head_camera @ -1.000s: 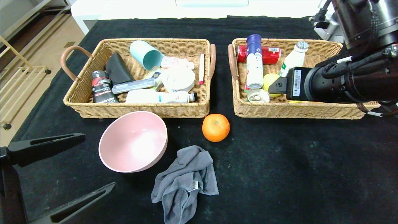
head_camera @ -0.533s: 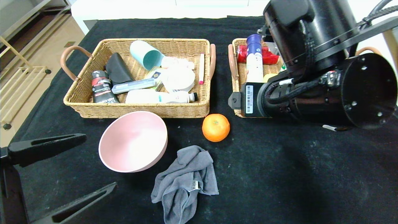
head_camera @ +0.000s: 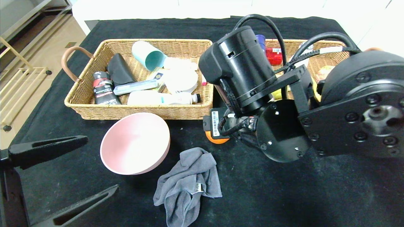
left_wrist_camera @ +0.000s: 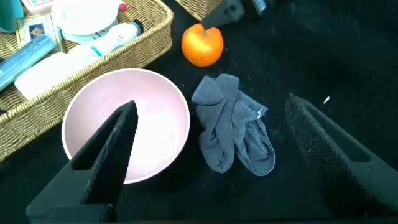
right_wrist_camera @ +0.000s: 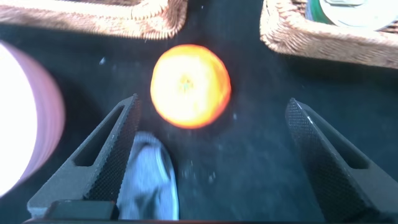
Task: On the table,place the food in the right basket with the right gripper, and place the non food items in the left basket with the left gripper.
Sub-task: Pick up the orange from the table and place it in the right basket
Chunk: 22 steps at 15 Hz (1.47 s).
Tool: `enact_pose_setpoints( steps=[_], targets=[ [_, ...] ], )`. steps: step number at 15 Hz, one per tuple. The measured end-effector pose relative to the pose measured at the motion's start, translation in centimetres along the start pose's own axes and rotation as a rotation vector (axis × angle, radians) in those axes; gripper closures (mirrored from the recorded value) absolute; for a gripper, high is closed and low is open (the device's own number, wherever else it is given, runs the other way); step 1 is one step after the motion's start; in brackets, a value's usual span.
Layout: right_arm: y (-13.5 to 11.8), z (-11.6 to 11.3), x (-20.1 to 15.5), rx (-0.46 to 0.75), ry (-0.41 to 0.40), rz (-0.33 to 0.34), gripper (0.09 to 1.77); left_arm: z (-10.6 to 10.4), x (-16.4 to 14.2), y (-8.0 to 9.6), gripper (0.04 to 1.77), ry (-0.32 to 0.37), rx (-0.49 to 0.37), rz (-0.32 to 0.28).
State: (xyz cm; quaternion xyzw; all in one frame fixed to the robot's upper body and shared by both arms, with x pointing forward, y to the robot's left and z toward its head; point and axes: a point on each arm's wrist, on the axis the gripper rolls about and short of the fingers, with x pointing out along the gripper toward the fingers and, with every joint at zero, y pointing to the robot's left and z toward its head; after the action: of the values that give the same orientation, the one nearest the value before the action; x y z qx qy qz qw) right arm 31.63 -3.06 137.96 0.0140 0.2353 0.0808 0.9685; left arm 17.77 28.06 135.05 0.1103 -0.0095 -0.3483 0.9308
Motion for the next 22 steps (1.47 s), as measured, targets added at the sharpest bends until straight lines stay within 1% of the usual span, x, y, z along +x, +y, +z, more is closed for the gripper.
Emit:
enact_pose_setpoints(
  steps=[3, 8, 12, 22],
  targets=[
    [1.0, -0.5, 1.3, 0.016, -0.024, 0.0, 0.16, 0.0, 0.0, 0.0, 0.09, 0.0, 0.0, 0.0],
    [1.6, -1.7, 3.4, 0.01, -0.002, -0.026, 0.16, 0.0, 0.0, 0.0, 0.09, 0.0, 0.0, 0.0],
    [1.4, -1.6, 4.8, 0.023, -0.002, -0.052, 0.15, 0.0, 0.0, 0.0, 0.09, 0.001, 0.0, -0.001],
    [2.3, -2.4, 6.8, 0.014, 0.008, -0.061, 0.15, 0.1, 0.0, 0.0, 0.09, -0.003, 0.0, 0.0]
  ],
)
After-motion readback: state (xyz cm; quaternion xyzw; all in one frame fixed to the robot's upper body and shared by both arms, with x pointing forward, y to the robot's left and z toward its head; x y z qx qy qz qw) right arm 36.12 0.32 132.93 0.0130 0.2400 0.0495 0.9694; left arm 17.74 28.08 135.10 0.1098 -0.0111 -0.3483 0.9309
